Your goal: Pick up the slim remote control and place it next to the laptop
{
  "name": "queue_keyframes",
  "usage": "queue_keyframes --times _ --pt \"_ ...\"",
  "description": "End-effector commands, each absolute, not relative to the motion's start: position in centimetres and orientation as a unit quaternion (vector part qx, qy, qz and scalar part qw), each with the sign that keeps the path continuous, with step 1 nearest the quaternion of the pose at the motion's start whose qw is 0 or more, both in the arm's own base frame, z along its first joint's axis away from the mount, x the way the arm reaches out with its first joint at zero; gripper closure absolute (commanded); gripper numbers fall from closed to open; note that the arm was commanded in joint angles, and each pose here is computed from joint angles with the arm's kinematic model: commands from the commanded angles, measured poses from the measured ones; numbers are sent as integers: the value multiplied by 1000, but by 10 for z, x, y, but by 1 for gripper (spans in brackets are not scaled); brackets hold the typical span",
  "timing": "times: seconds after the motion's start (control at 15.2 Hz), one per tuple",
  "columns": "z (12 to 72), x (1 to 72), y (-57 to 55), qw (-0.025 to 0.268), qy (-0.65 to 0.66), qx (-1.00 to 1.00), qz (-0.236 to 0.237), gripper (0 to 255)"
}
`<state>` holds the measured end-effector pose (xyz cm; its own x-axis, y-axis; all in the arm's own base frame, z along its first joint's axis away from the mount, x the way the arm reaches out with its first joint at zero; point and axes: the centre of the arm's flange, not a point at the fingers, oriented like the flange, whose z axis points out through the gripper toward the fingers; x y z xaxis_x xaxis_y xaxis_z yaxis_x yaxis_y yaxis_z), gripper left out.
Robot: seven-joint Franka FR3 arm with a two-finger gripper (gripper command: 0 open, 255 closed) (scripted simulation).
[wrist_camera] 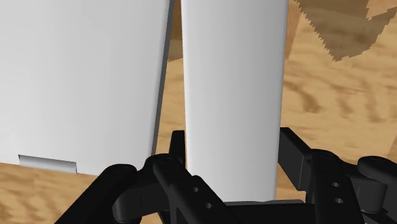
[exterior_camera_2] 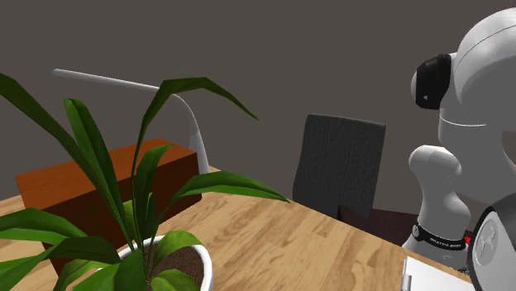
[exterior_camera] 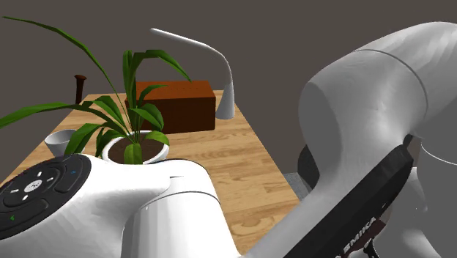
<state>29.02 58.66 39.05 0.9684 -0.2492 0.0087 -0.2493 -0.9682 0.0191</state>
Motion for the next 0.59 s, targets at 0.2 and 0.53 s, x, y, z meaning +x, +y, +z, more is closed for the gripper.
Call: queue_keyframes --times 0.2,0.53 --pt "364 290 587 10 -126 992 3 255" --pt "344 290 587 10 -126 992 3 255"
